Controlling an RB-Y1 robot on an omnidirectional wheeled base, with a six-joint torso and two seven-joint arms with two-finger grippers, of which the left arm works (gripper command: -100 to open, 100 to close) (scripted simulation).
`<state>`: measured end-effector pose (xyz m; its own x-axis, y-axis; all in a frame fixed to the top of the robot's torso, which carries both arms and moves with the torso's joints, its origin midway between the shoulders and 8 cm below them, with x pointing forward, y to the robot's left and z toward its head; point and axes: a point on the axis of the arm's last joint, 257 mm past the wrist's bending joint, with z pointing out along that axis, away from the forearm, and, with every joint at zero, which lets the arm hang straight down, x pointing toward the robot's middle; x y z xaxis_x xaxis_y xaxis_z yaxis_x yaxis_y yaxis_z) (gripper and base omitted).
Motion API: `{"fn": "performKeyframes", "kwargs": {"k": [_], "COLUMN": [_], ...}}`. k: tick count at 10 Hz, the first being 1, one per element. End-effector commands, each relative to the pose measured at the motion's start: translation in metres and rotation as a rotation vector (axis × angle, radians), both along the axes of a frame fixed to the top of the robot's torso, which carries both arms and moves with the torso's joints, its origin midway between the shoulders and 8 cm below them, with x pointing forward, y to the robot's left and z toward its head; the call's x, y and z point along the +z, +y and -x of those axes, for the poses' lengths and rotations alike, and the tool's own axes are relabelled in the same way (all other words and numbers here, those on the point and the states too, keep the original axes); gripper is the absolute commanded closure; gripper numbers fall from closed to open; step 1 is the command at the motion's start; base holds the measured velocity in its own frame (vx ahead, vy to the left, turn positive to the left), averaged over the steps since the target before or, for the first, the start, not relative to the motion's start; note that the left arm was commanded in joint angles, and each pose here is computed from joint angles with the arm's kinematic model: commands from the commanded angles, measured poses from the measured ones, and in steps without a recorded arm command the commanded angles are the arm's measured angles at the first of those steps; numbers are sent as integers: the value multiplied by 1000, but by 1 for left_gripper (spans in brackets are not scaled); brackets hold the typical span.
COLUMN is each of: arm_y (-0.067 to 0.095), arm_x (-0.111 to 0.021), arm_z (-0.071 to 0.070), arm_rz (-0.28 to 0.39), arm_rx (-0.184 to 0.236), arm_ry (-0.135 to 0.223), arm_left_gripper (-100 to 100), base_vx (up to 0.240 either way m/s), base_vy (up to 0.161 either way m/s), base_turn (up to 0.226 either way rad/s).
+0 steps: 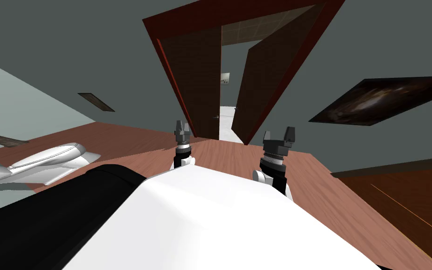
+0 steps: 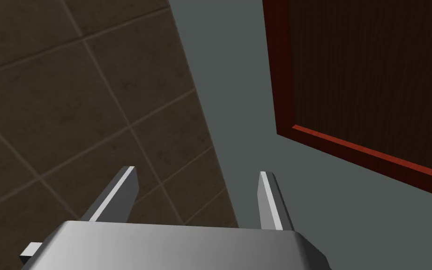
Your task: Push the door open
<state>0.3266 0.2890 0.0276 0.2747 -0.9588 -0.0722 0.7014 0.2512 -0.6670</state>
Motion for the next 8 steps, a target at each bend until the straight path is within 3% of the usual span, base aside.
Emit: {"fn": "performKeyframes", "kwargs": {"k": [1, 8], "arm_y": [-1, -5], "arm_x": [-8, -47], "arm_z": [-6, -34], "arm_rz": [-5, -24], "arm_rx": [-9, -44], "arm_ry": [16, 91], "arm_left_gripper": [-100, -100], "base_vx": [88, 132], "base_vy": [-107, 24], "base_turn": [1, 20]}}
